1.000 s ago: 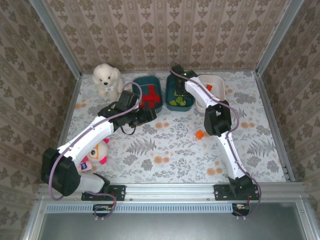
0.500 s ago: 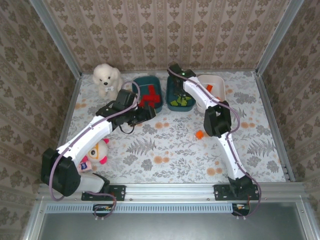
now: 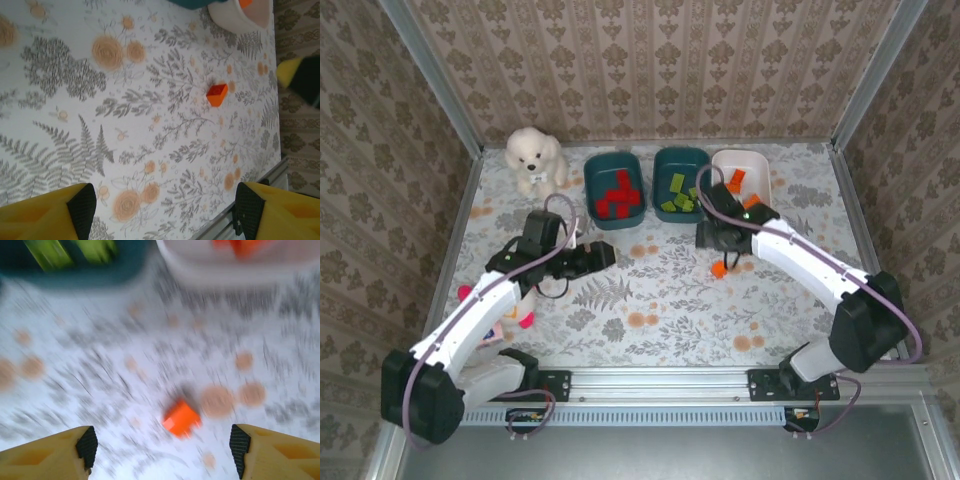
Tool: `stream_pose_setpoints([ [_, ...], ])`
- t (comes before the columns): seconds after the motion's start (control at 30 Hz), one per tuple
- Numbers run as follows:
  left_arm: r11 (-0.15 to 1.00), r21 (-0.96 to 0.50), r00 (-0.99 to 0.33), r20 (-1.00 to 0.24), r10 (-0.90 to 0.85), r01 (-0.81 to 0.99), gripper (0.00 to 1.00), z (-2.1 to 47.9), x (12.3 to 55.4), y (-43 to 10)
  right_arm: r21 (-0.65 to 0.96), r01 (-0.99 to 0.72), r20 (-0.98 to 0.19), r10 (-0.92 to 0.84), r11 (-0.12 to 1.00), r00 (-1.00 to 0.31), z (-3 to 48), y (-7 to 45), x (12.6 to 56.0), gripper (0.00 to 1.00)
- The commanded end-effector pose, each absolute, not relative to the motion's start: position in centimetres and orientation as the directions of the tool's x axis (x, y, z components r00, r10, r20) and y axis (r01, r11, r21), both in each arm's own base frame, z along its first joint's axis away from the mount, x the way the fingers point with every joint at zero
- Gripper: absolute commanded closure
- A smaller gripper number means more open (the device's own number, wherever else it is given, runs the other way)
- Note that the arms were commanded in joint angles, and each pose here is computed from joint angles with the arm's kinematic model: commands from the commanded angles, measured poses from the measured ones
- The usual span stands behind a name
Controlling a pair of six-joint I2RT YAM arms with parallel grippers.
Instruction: Sort the legos into containers by color
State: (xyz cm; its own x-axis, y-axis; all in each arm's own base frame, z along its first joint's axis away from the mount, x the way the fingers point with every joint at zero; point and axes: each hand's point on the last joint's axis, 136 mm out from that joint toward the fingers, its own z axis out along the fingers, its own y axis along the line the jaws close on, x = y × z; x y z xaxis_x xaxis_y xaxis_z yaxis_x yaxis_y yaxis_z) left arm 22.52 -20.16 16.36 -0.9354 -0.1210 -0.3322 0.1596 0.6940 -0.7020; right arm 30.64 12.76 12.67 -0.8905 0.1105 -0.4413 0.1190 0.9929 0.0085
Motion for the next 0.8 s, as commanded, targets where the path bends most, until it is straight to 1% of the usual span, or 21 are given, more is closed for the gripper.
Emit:
stream_pose_setpoints([
  [0.0, 0.654, -0.743, -0.924, -0.336, -0.182, 0.141, 0.23, 16.9, 22.6, -20.0, -0.010, -0.010, -0.333, -0.013, 1.000, -0.943, 9.9, 12.5, 27.2, 0.23],
  [0.07, 0.653, -0.745, -0.922, -0.337, -0.192, 0.136, 0.23, 17.0, 22.7, -19.9, -0.071, -0.045, -0.277, -0.063, 0.996, -0.959, 9.1, 11.6, 26.0, 0.19],
  [0.17, 0.654, -0.745, -0.920, -0.337, -0.198, 0.132, 0.23, 17.2, 23.0, -20.0, -0.125, -0.080, -0.207, -0.105, 0.989, -0.973, 7.8, 11.3, 25.6, 0.16],
  [0.3, 0.657, -0.742, -0.916, -0.346, -0.203, 0.135, 0.23, 17.7, 23.2, -19.9, -0.134, -0.103, -0.181, -0.127, 0.986, -0.975, 6.2, 12.1, 26.7, 0.14],
  [0.4, 0.654, -0.744, -0.912, -0.350, -0.213, 0.133, 0.23, 17.9, 23.0, -19.8, -0.150, -0.107, -0.155, -0.131, 0.983, -0.979, 4.9, 12.2, 27.9, 0.14],
  [0.47, 0.651, -0.748, -0.909, -0.351, -0.225, 0.127, 0.23, 18.0, 22.9, -19.7, -0.163, -0.095, -0.143, -0.118, 0.982, -0.983, 4.3, 11.8, 28.6, 0.17],
  [0.6, 0.646, -0.755, -0.900, -0.353, -0.255, 0.113, 0.23, 18.3, 22.8, -19.3, -0.133, -0.096, -0.150, -0.116, 0.986, -0.982, 3.9, 11.9, 30.2, 0.27],
  [0.77, 0.646, -0.757, -0.894, -0.355, -0.274, 0.103, 0.23, 18.5, 22.8, -19.1, -0.143, -0.095, -0.098, -0.110, 0.985, -0.989, 2.5, 11.4, 31.0, 0.37],
])
